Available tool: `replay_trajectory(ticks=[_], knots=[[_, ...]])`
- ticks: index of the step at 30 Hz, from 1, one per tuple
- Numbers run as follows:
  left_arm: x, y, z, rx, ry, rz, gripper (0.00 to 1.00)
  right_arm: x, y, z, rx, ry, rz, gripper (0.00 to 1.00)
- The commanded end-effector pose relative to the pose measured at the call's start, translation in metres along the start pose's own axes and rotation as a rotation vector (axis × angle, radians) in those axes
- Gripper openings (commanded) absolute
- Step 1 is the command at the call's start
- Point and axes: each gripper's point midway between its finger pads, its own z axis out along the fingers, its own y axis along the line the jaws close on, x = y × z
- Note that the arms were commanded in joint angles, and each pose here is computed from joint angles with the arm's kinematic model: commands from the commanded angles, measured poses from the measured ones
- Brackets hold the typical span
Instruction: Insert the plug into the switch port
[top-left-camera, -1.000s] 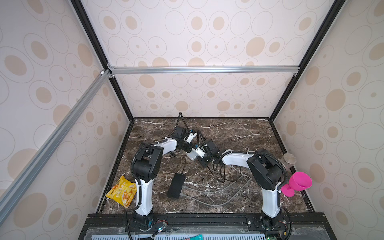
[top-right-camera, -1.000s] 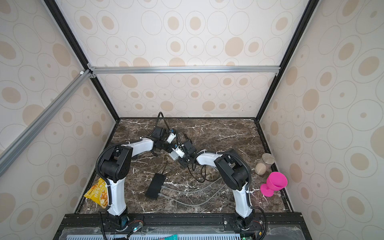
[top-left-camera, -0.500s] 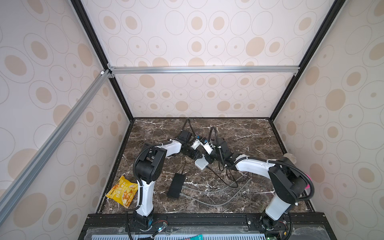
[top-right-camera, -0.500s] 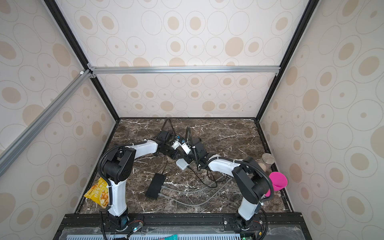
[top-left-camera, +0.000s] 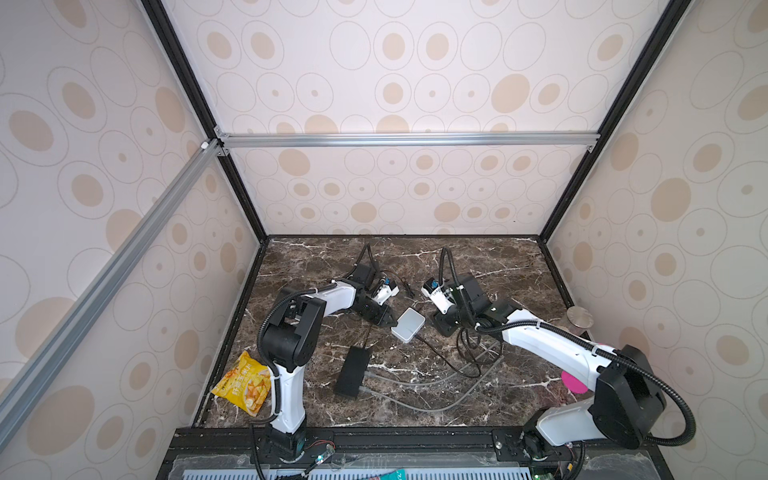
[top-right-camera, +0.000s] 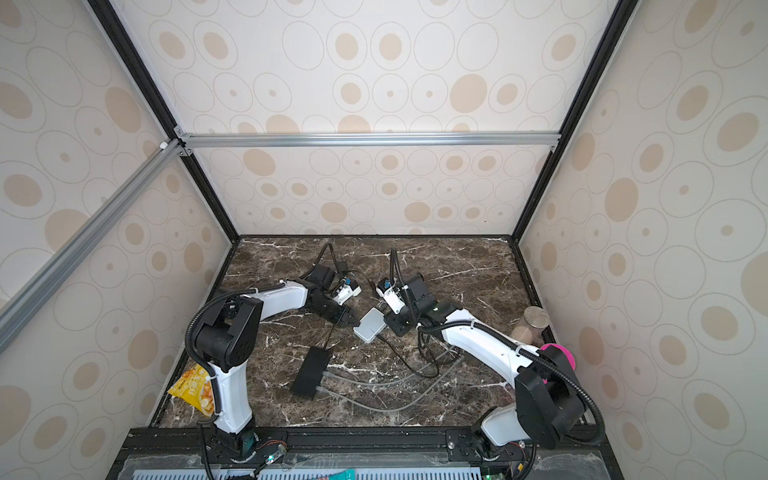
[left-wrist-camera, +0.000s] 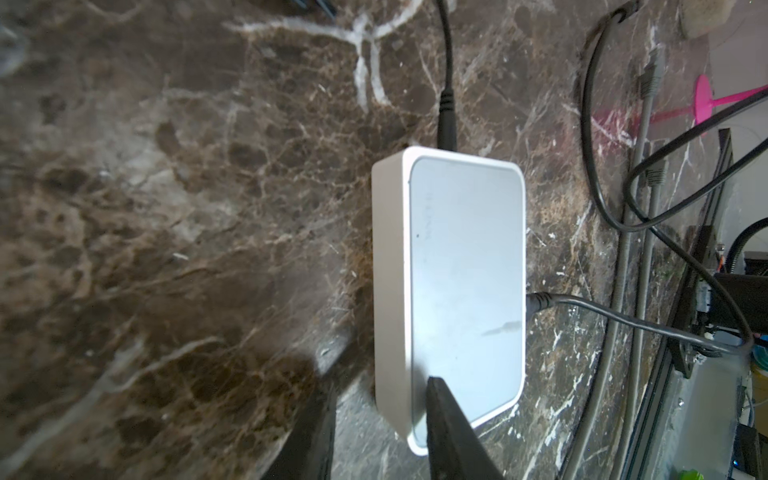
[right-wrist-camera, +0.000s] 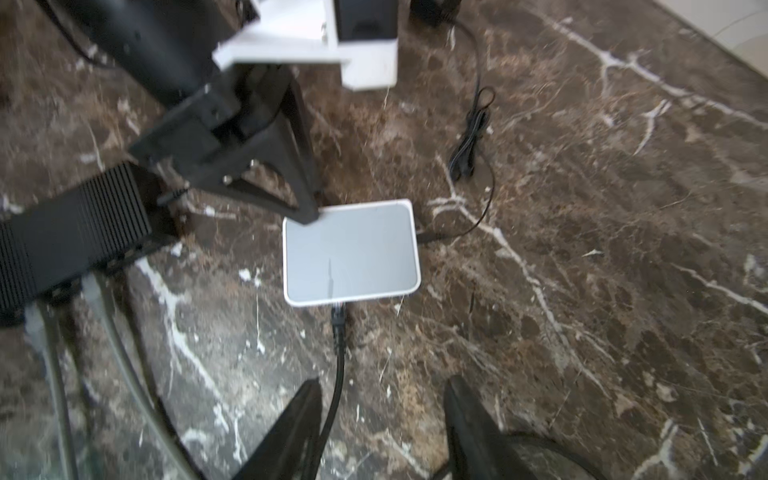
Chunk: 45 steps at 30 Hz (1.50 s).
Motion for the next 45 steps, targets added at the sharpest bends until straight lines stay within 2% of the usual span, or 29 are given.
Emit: replay_trajectory(ticks=[1, 11, 15, 20, 22, 25, 29, 33, 45], knots=[[0.024, 0.002, 0.006, -0.023, 0.081, -0.041, 0.39, 0.062, 0.019, 0.008, -0.103, 0.267, 0.039, 0.56], [0.033, -0.002, 0.026, -0.033, 0.134, -0.032, 0.40, 0.073, 0.015, 0.053, -0.086, 0.375, 0.017, 0.58], [0.040, -0.001, 0.035, -0.035, 0.171, -0.034, 0.33, 0.071, 0.008, 0.065, -0.058, 0.384, -0.014, 0.57], [0.049, 0.001, 0.040, -0.032, 0.209, -0.042, 0.21, 0.064, 0.007, 0.078, -0.069, 0.400, -0.042, 0.45], [0.052, 0.002, 0.042, -0.033, 0.219, -0.044, 0.19, 0.061, 0.007, 0.082, -0.072, 0.398, -0.044, 0.35], [0.056, 0.001, 0.044, -0.033, 0.231, -0.042, 0.19, 0.054, 0.009, 0.086, -0.081, 0.370, -0.022, 0.26], [0.060, 0.001, 0.046, -0.037, 0.241, -0.042, 0.19, 0.051, 0.010, 0.090, -0.080, 0.347, 0.004, 0.23], [0.062, 0.000, 0.048, -0.034, 0.248, -0.037, 0.19, 0.050, 0.013, 0.096, -0.081, 0.342, 0.001, 0.15], [0.068, -0.006, 0.053, -0.030, 0.275, -0.017, 0.19, 0.011, 0.015, 0.099, -0.044, 0.273, -0.053, 0.11]])
